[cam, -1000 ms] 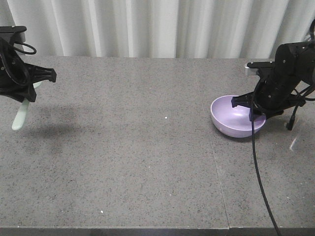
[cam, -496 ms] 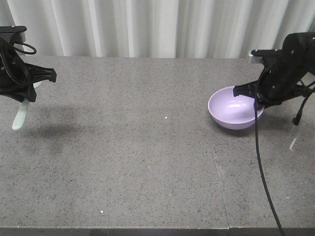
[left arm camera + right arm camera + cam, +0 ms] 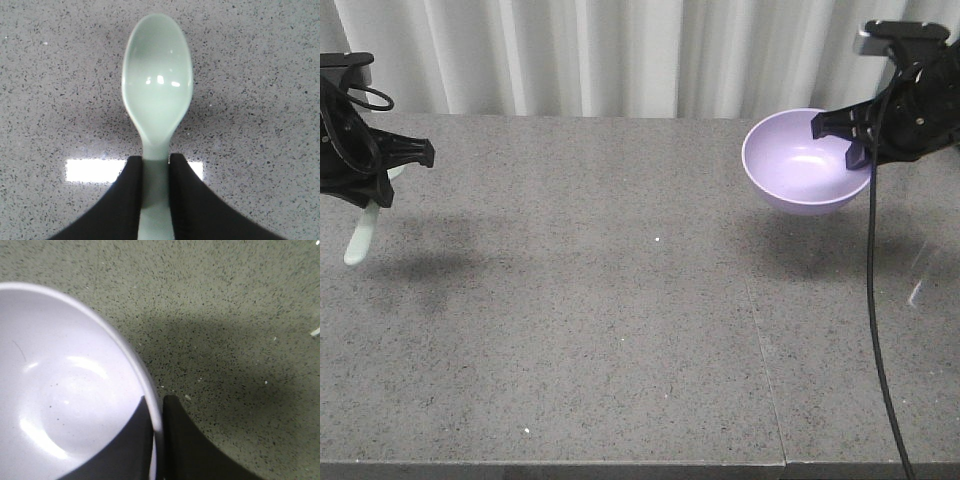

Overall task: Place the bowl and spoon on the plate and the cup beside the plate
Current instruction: 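Pinch the bowl rim with the right gripper and lift it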

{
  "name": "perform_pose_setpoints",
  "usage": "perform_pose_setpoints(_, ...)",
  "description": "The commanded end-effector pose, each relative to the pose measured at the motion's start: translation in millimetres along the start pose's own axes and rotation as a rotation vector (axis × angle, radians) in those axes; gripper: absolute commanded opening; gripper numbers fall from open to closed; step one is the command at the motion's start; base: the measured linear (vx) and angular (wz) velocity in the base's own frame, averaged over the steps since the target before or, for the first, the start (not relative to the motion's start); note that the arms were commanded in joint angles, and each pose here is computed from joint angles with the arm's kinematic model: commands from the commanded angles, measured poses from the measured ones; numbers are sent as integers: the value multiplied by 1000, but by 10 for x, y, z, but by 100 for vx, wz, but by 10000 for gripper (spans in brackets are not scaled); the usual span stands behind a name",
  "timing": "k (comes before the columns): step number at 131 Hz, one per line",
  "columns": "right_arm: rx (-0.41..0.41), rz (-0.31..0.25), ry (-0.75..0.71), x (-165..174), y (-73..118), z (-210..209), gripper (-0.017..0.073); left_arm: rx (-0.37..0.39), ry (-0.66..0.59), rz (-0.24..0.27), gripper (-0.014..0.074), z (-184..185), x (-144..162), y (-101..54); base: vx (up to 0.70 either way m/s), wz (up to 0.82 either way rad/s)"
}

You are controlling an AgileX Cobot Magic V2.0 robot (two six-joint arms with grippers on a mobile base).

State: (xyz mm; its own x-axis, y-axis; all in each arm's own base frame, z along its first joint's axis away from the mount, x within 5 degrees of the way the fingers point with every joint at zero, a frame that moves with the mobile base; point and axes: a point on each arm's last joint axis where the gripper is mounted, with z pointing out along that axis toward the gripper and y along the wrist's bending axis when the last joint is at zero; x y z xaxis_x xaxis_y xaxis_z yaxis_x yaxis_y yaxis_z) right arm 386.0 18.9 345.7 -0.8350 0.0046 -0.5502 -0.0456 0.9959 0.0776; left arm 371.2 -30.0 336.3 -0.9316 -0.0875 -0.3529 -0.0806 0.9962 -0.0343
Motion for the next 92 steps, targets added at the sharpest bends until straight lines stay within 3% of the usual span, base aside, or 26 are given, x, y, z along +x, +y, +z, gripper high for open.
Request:
perform_pose_setpoints(1, -7, -16, -145, -89, 34, -436, -4, 25, -98, 3, -8, -281, -14, -26, 0, 0)
perform_pose_setpoints(92, -1, -41, -154, -57, 39, -591, -4, 25, -98, 3, -8, -281, -14, -26, 0, 0)
